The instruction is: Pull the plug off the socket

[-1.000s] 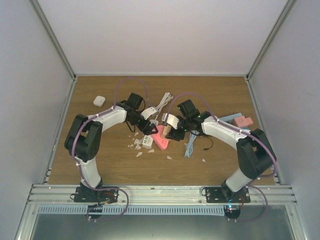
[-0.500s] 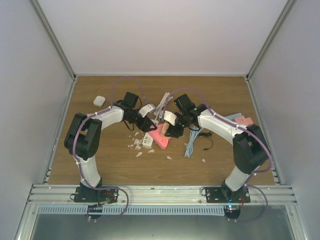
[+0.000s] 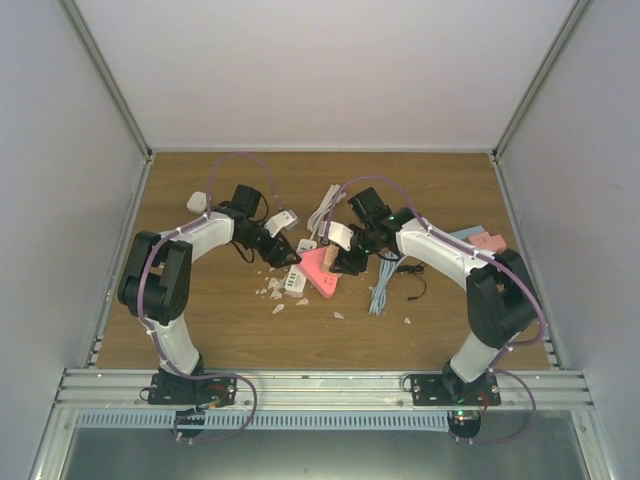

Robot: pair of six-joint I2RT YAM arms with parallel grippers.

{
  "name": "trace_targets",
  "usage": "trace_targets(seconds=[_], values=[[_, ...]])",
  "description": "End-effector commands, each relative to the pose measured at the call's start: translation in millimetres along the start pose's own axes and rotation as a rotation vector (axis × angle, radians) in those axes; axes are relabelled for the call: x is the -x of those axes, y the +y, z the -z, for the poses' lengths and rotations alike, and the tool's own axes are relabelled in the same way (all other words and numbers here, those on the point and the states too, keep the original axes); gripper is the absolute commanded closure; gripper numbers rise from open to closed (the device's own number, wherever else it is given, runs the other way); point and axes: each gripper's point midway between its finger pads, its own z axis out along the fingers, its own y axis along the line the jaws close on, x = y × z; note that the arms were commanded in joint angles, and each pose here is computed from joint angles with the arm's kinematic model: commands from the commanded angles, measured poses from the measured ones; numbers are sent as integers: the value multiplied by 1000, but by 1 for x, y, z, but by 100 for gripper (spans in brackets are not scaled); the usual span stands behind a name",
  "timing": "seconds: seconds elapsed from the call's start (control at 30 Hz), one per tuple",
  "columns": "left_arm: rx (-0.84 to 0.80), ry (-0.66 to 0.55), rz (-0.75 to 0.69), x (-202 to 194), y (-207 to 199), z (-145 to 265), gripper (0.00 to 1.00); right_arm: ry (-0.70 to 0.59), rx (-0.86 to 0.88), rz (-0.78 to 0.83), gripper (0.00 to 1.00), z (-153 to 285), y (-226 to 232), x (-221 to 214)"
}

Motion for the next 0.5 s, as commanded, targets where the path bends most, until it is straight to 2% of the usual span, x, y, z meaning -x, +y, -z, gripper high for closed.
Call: trace_targets(seconds=[0.0, 0.13, 0.27, 0.47], values=[[-22, -64, 54, 2, 2, 21, 14, -162, -48, 49, 80, 25, -5, 38], [1, -153, 79, 16, 14, 48, 13, -238, -59, 71, 80, 42, -3, 55], [38, -182, 67, 22, 19, 64, 12, -257, -65, 80, 80, 48, -3, 59], [103, -158, 22, 17, 24, 70, 12, -180, -58, 44, 81, 30, -8, 39]])
